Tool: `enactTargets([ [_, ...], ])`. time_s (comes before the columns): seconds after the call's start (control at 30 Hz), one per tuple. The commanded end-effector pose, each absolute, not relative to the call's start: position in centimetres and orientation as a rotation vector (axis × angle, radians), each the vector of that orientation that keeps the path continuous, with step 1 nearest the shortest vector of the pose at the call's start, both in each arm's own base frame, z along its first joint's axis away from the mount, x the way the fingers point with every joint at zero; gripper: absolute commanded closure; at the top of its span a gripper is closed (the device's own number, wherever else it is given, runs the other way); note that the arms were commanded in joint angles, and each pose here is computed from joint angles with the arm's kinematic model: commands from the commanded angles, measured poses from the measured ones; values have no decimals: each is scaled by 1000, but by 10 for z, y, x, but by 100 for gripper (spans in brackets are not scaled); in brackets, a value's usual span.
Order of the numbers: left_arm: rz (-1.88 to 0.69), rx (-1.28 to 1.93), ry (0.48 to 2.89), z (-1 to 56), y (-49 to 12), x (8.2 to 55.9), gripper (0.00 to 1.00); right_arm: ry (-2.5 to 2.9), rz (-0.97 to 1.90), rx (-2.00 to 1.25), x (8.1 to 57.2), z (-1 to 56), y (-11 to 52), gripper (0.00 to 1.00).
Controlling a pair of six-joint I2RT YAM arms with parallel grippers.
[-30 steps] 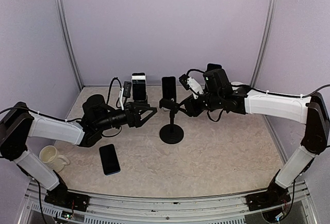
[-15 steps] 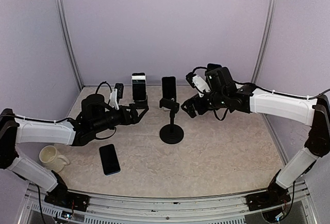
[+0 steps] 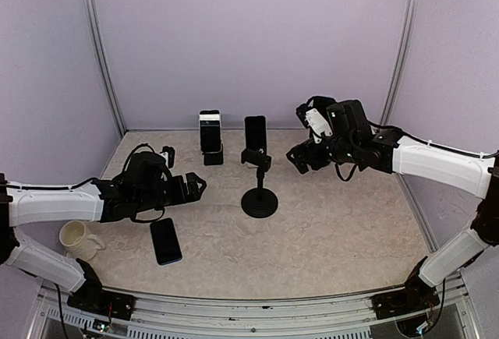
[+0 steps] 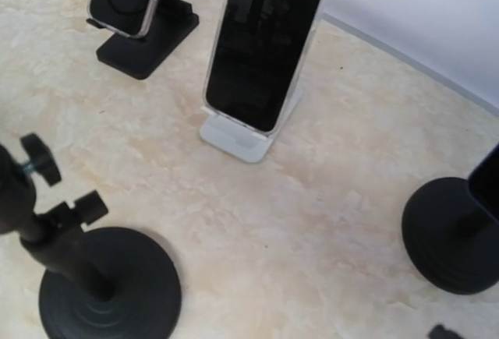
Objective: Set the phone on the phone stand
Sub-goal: Pick up the phone from the center of the board.
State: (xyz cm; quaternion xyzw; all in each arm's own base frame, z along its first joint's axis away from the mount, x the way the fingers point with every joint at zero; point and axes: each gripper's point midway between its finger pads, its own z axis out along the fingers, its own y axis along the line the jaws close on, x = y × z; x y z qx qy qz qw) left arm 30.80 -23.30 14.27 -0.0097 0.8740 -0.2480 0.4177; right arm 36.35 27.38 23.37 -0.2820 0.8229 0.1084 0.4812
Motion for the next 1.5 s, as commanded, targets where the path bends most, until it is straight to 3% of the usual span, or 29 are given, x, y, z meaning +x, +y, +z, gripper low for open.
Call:
enactTargets([
  [0.0, -496, -131, 2291, 123, -212, 299, 1, 1967, 256, -646, 365, 247, 262, 0],
  [0.63, 77, -349, 2539, 57, -170, 251, 1, 1940, 311, -674, 359, 250, 265, 0],
  [1.47, 90, -494, 2593, 19, -151, 230, 1, 1937, 341, -696, 354, 249, 269, 0],
])
